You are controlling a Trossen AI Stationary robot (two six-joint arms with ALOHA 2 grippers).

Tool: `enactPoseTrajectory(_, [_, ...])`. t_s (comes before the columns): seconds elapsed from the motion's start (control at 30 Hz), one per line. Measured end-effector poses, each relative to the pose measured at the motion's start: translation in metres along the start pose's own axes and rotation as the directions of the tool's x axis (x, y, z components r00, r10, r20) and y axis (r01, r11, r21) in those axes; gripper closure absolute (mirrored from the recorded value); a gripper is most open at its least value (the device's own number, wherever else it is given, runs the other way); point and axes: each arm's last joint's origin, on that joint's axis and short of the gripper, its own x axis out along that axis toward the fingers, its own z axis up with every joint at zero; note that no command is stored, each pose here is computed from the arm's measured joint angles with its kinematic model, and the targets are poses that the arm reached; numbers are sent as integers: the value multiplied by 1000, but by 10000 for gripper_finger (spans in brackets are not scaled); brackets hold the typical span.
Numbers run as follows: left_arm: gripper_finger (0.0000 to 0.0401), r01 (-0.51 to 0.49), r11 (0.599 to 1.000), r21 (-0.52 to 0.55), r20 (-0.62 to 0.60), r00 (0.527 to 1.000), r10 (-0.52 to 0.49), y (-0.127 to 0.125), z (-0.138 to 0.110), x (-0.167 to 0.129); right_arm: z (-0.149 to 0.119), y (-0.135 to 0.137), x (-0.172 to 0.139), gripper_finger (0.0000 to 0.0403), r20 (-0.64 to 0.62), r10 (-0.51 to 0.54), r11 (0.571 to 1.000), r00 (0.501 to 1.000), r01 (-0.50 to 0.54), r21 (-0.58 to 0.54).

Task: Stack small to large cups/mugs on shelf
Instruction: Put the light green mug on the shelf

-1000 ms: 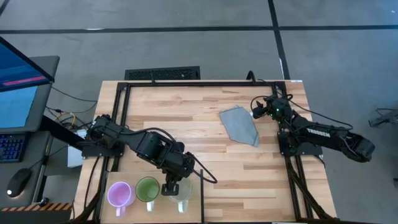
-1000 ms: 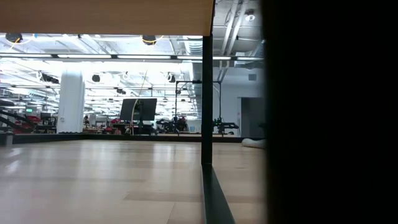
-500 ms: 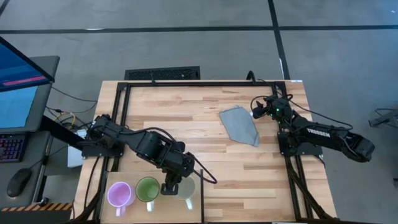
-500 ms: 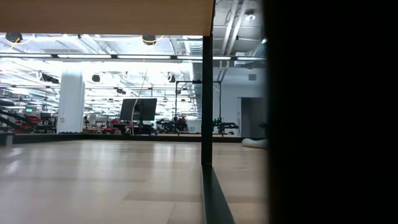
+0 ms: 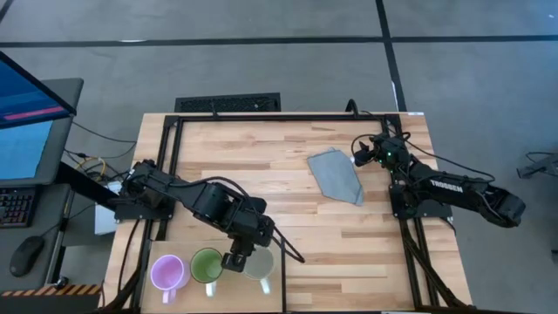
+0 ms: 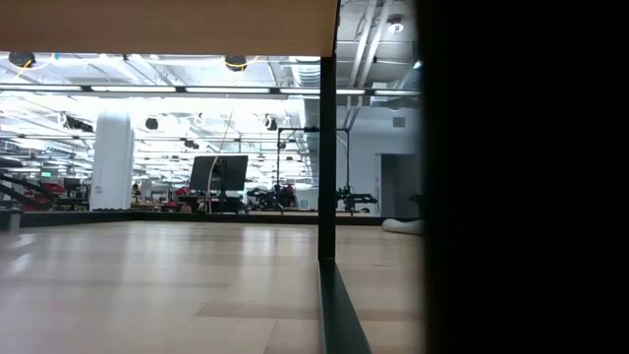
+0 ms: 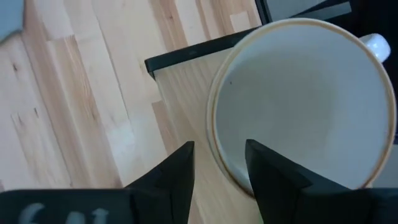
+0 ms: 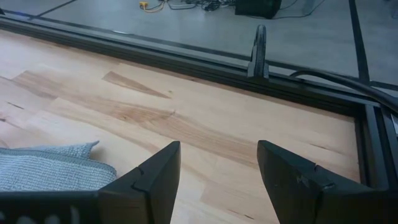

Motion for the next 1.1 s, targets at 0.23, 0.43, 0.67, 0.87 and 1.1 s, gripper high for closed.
enactPoseTrajectory(0.23, [268,2,997,79,-9,1000,-1,4,2,5,0,0,0,168,-3,-1,1000,1000,1,2])
enactPoseTrajectory(0.43, [268,0,994,112,-2,1000,0,7,3,5,-1,0,0,168,-11,-1,1000,1000,1,8])
enactPoseTrajectory(0.67, [268,9,975,221,19,1000,-14,6,6,5,-1,0,0,168,-11,-1,1000,1000,2,8])
enactPoseTrajectory(0.87, [268,37,960,276,31,998,-48,6,7,5,-1,0,0,168,-11,-1,1000,1000,1,7])
enactPoseTrajectory(1.1, [268,44,953,299,51,997,-62,6,10,5,-1,0,0,168,-11,-2,1000,1000,2,7])
